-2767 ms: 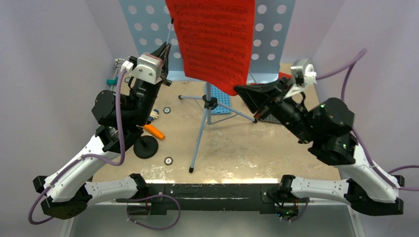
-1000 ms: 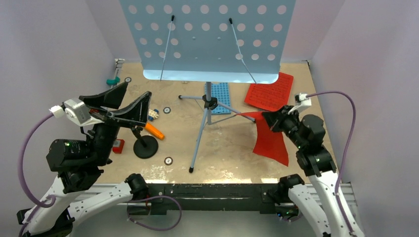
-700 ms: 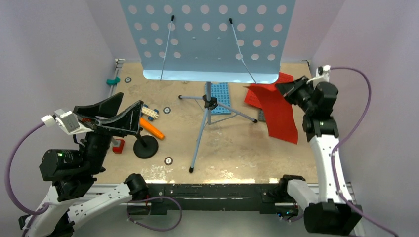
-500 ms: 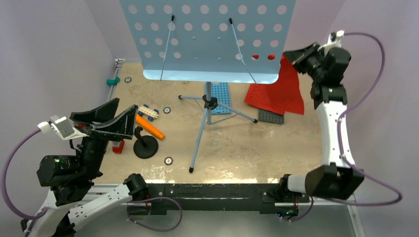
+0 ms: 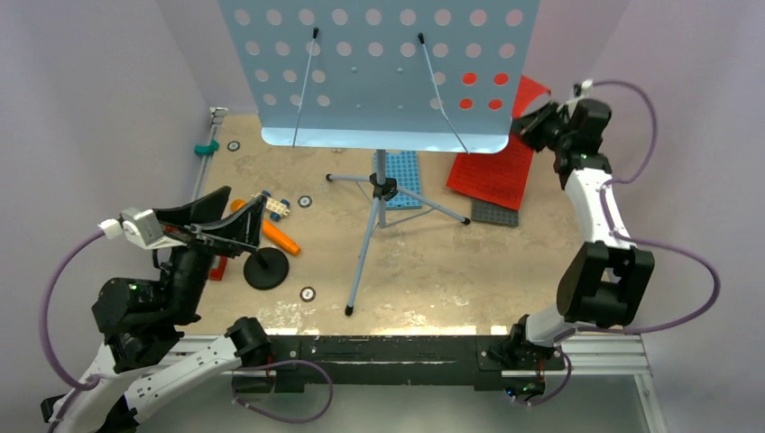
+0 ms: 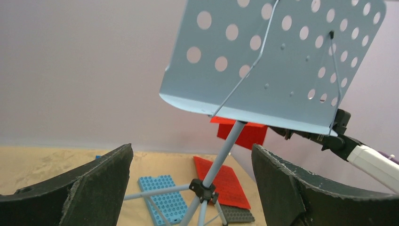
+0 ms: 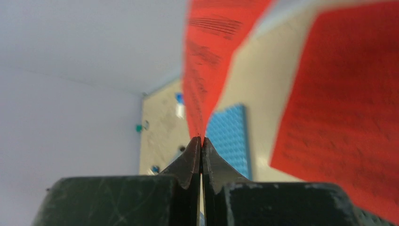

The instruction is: Pack up the instrument practice props

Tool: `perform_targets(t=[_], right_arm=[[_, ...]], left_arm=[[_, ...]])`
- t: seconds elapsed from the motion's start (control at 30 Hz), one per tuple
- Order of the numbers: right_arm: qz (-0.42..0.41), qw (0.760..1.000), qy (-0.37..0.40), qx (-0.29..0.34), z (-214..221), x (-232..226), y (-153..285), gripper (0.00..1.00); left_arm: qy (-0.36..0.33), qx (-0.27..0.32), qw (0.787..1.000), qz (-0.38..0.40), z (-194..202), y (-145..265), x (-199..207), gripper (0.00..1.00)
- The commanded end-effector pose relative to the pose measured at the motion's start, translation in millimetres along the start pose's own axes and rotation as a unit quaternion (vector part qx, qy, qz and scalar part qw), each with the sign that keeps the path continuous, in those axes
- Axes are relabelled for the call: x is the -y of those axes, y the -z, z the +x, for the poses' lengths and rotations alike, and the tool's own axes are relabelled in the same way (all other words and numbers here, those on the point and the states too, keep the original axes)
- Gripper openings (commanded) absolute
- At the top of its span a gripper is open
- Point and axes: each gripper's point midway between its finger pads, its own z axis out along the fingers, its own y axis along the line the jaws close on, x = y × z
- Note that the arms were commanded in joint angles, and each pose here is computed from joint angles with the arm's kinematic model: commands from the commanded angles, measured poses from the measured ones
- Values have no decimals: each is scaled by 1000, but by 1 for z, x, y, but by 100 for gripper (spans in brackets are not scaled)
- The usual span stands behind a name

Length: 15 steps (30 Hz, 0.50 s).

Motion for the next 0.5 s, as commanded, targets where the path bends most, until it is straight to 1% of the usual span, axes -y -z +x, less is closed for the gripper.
perform_targets(t=[0.0,0.07,0.17,0.33,0.47], right_arm=[[53,993,-57,-91,80,90,-10,0],[73,989,-68,-109,102,113,-10,0],[104,983,-78,-132,119,140,-9,0],[136,978,-70,-143,122,161,-8,0],[139,978,-71,-141,118,165,-10,0]], left_arm=[[17,-43,999,-4,31,0,0,100],[25,-54,998,-5,38,1,0,100],[34,-62,997,-5,43,4,-1,100],[36,-74,997,-13,53,8,-6,100],[45,-82,996,-11,61,10,-6,100]])
